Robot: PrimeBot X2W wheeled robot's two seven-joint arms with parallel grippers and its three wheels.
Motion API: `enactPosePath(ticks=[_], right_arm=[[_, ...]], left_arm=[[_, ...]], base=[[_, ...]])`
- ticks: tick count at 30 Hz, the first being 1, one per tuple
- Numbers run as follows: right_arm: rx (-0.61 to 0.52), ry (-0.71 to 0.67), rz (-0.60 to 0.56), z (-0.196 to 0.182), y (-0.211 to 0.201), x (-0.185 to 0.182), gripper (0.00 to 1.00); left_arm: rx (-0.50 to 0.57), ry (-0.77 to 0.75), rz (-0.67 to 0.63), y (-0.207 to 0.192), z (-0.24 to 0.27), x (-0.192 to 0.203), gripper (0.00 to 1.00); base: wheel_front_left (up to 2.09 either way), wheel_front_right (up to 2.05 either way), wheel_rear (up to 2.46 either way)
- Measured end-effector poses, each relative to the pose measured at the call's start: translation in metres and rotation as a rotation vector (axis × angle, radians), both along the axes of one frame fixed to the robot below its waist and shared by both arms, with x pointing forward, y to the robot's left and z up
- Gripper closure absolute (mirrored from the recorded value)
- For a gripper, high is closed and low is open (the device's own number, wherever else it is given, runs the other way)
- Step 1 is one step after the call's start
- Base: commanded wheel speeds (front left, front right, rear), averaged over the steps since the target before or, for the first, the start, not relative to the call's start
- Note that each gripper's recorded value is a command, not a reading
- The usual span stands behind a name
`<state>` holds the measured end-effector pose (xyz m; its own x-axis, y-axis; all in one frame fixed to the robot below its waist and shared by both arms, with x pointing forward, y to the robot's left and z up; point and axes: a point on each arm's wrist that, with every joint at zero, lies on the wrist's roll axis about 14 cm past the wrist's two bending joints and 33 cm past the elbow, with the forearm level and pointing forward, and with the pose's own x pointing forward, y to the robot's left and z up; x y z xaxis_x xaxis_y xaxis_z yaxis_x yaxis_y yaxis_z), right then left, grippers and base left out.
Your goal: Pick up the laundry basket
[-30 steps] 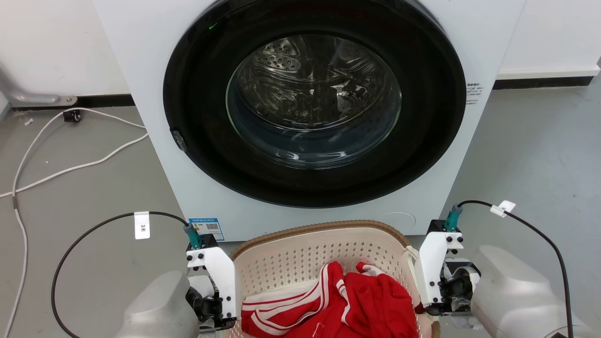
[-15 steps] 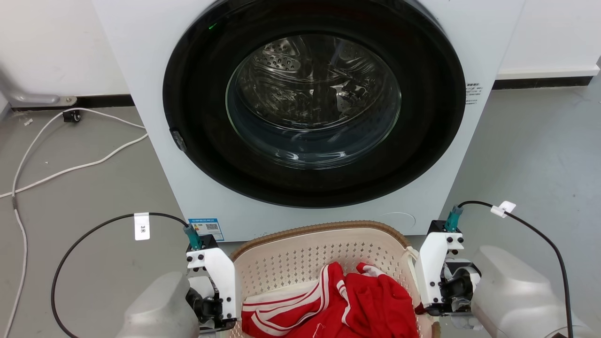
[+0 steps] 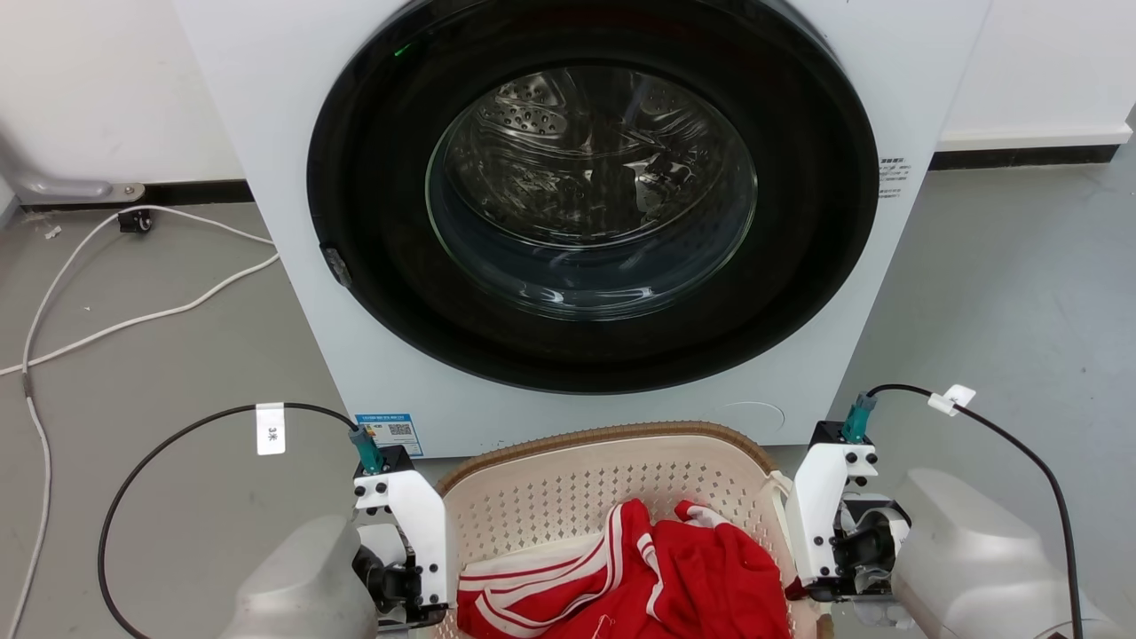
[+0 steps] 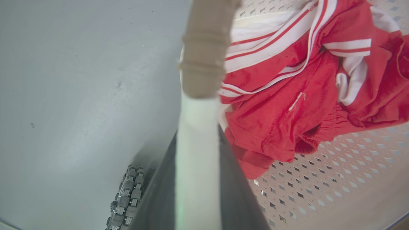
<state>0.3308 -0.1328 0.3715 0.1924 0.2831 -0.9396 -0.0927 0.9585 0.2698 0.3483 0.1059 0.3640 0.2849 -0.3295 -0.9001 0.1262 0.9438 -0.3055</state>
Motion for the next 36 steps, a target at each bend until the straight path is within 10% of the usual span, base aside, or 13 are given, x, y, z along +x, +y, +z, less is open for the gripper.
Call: enactPosePath(ticks=[36], right_arm=[[0.001, 0.008, -0.005, -0.0001, -0.0016, -0.0019, 1.00]], left_arm=[[-0.001, -0.011, -0.006, -0.0015, 0.0014, 0.0013, 1.00]], base=[[0.00, 0.00, 0.00]])
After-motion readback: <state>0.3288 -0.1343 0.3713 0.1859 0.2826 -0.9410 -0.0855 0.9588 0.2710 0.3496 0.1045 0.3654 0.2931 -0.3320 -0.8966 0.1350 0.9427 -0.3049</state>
